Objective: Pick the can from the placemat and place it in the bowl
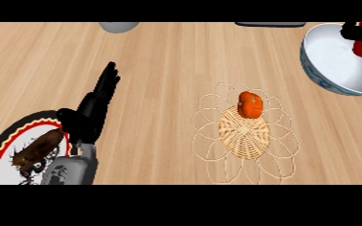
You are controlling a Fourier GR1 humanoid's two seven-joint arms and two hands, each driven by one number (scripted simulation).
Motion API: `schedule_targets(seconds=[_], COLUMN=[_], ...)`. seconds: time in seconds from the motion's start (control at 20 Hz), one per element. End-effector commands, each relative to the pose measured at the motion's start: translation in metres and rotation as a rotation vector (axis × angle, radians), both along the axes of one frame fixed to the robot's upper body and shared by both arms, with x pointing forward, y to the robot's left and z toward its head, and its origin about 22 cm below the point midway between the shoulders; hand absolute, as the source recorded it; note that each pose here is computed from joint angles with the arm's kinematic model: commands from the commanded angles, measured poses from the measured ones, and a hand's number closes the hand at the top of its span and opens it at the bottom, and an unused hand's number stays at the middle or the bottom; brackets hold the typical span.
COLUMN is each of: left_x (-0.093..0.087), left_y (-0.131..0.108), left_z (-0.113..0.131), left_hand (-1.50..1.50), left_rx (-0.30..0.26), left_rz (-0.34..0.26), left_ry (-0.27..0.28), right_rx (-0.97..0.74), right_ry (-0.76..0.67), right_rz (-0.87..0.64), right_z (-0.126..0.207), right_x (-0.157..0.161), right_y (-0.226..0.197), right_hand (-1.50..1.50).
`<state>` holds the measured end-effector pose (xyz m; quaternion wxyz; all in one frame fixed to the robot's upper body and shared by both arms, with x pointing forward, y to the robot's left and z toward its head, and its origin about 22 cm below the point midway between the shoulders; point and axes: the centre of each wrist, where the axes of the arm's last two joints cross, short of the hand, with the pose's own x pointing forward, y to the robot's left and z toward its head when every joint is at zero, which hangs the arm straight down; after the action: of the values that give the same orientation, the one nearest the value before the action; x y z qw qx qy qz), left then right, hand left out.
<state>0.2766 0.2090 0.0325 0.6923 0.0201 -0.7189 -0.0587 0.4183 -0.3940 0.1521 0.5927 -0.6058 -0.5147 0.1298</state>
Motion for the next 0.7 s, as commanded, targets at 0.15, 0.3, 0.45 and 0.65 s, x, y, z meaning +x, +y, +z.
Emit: schedule_targets(seconds=[0.15, 0.3, 0.45, 0.65], left_x=[0.003, 0.005, -0.006, 0.006], left_y=[-0.004, 0.007, -0.01, -0.007], left_z=[-0.006, 0.006, 0.003, 0.008], left_hand=[0.0, 0.0, 0.0, 0.0], left_rx=[0.005, -0.006, -0.009, -0.015], left_rz=[-0.001, 0.009, -0.008, -0.008], left_ry=[-0.009, 0.002, -0.009, -0.015], right_rx=[0.222, 0.305, 0.34, 0.377], right_ry=[0.066, 0.124, 0.05, -0.128], right_rz=[-0.001, 0.109, 0.158, 0.223], right_z=[-0.027, -0.052, -0.062, -0.044], right_x=[-0.02, -0.029, -0.034, -0.036], right_y=[-0.044, -0.047, -0.05, -0.062], right_hand=[1.5, -1.5, -1.5, -1.5])
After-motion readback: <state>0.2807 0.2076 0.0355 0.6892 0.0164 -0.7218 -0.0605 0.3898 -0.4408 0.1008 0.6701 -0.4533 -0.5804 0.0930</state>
